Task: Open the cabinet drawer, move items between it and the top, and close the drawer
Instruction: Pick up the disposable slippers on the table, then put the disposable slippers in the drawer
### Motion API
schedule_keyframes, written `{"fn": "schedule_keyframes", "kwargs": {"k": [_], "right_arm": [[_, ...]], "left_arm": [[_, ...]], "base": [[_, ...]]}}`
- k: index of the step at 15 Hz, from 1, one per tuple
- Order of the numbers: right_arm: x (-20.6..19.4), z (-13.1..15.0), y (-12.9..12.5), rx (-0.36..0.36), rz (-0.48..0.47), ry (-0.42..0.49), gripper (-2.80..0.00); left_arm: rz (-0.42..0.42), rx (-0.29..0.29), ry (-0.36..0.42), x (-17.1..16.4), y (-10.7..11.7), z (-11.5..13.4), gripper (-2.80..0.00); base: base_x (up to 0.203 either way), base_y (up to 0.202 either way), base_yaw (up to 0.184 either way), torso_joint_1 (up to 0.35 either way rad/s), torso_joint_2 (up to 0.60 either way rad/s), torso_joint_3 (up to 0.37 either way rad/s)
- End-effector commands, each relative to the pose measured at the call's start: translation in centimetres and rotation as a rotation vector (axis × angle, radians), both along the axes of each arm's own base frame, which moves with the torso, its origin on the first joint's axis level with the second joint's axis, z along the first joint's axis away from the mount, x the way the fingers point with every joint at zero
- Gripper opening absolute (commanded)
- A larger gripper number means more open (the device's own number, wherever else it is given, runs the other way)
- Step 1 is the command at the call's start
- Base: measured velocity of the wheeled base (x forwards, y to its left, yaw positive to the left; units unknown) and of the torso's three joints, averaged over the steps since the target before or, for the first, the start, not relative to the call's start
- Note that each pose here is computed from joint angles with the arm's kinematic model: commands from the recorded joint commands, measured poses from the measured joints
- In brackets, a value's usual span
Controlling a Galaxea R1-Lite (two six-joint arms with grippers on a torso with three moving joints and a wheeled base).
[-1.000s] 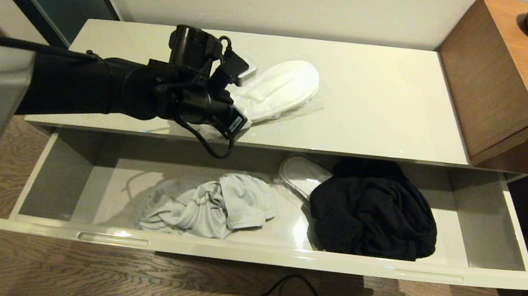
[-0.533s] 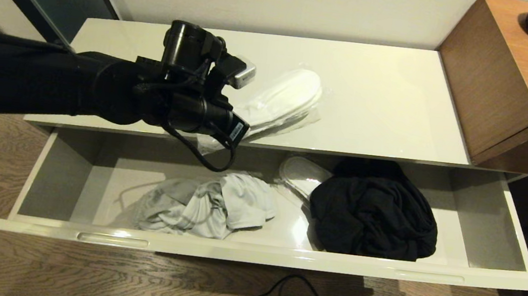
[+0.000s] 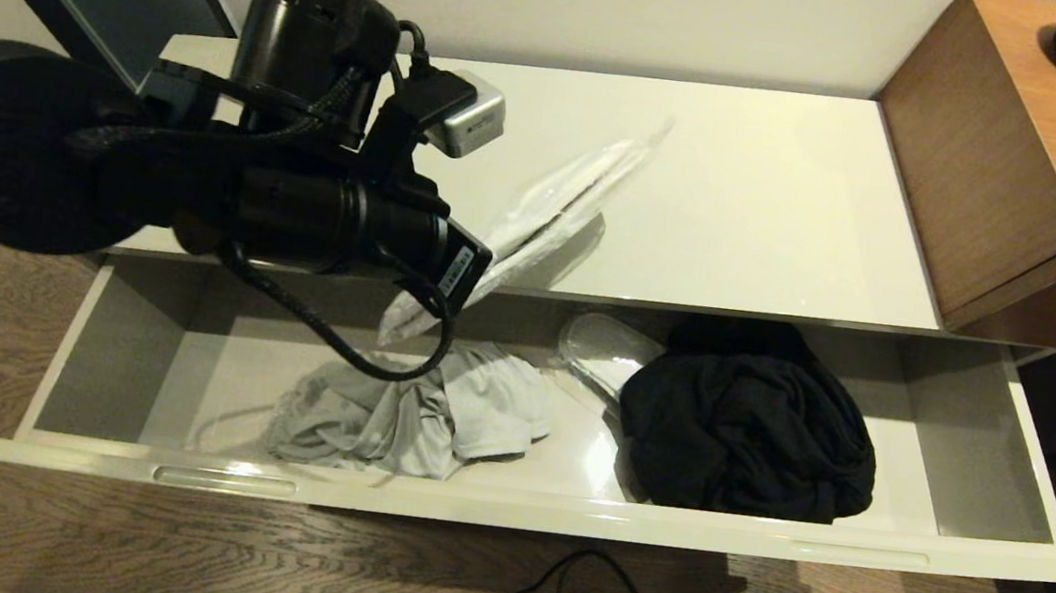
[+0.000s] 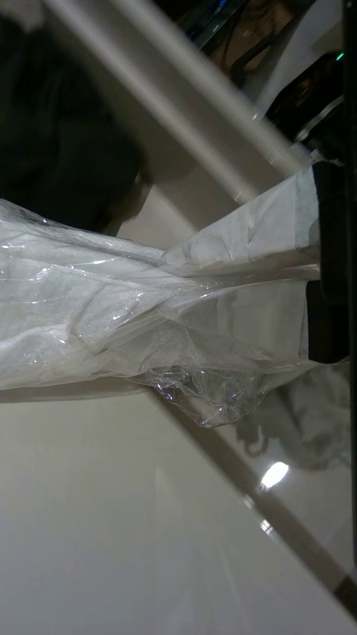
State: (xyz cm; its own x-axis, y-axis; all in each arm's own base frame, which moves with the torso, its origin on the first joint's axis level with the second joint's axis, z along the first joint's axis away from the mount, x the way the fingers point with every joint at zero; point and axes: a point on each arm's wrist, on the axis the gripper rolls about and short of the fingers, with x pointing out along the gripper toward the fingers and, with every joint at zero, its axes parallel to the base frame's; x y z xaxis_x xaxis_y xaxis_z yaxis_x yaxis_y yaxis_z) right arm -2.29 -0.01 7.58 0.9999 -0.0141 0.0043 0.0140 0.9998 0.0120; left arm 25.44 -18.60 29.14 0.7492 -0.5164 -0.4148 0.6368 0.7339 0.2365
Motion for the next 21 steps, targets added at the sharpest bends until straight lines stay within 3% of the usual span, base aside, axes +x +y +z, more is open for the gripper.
{"fn": "schedule_keyframes", "kwargs": {"k": [1,3,6,8,11,14,18,21], "right_arm": [[0.0,-0.1,0.0,-0.001,0.000,0.004,-2.80],[0.0,-0.1,0.0,-0.001,0.000,0.004,-2.80],[0.0,-0.1,0.0,-0.003,0.000,0.005,-2.80],[0.0,-0.1,0.0,-0.004,0.000,0.006,-2.80],[0.0,-0.1,0.0,-0.001,0.000,0.004,-2.80],[0.0,-0.1,0.0,-0.001,0.000,0.004,-2.80],[0.0,-0.1,0.0,-0.003,0.000,0.004,-2.80],[0.0,-0.1,0.0,-0.001,0.000,0.006,-2.80]], "left_arm": [[-0.051,-0.017,-0.004,-4.1,0.7,1.3,-2.80],[-0.132,0.000,0.063,-7.1,-0.1,0.2,-2.80],[-0.143,0.002,0.086,-7.8,-0.1,-0.1,-2.80],[-0.175,0.077,0.174,-7.7,-1.6,-3.2,-2.80],[-0.196,0.143,0.246,-7.2,-3.3,-6.0,-2.80],[-0.204,0.152,0.260,-7.1,-3.8,-6.6,-2.80],[-0.218,0.169,0.287,-5.5,-6.4,-8.7,-2.80],[-0.235,0.111,0.224,-4.1,-8.6,-9.2,-2.80]], "base": [[0.000,0.000,0.000,0.000,0.00,0.000],[0.000,0.000,0.000,0.000,0.00,0.000],[0.000,0.000,0.000,0.000,0.00,0.000],[0.000,0.000,0.000,0.000,0.00,0.000],[0.000,0.000,0.000,0.000,0.00,0.000],[0.000,0.000,0.000,0.000,0.00,0.000],[0.000,0.000,0.000,0.000,0.00,0.000],[0.000,0.000,0.000,0.000,0.00,0.000]]}}
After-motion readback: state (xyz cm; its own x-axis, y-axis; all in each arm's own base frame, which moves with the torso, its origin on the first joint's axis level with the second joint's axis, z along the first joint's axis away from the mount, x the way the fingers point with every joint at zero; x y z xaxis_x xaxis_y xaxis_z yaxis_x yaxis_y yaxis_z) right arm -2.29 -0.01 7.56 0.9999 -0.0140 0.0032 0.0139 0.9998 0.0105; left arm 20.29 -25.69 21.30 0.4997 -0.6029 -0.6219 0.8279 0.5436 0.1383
